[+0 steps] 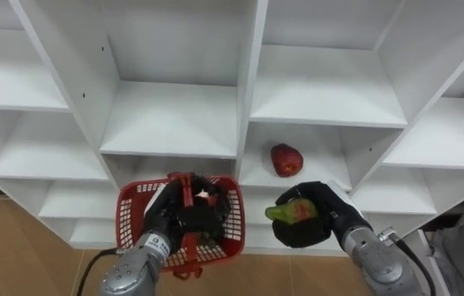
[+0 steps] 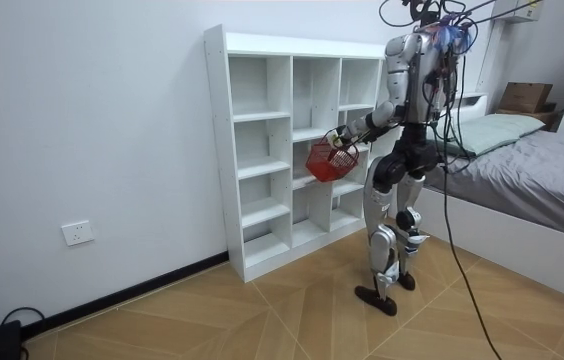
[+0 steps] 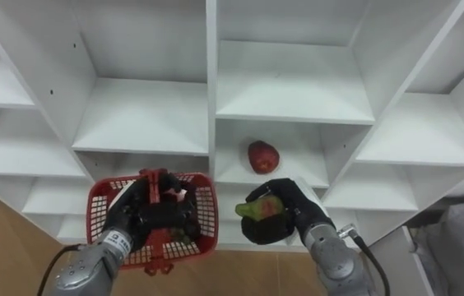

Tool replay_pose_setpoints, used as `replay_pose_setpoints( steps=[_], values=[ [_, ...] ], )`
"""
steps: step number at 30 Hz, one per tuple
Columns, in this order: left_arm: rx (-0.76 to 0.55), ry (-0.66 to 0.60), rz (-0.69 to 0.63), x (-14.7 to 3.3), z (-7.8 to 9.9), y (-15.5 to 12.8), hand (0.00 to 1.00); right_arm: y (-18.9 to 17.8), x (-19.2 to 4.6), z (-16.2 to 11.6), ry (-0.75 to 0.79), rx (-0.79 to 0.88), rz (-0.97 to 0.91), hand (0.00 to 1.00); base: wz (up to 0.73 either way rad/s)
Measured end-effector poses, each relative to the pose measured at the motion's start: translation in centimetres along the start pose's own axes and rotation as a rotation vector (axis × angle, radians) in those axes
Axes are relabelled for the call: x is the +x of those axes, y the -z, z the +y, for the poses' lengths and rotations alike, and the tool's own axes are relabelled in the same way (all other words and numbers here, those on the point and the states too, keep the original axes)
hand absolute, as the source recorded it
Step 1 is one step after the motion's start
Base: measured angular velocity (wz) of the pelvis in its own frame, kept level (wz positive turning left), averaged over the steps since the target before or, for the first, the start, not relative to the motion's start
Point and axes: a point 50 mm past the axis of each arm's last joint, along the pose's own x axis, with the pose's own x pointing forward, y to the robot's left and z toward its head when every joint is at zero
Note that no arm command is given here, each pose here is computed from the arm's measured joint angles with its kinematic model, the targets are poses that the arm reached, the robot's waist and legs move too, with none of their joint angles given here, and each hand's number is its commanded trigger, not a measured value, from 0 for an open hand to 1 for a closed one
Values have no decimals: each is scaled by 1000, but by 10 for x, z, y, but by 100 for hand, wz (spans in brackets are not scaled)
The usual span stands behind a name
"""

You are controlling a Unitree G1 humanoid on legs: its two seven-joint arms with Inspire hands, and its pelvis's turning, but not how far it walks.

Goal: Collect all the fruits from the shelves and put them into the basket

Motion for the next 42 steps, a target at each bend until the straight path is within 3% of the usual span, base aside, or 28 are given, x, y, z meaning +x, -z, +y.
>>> replay_pose_setpoints(
  steps=[18, 42],
  values=[
    [2, 34, 15, 0, -8, 4, 100, -6, 3, 9, -34, 26, -17, 100, 0],
    [16, 80, 46, -1, -18, 11, 100, -40, 15, 24, -134, -91, -99, 100, 0]
  ],
)
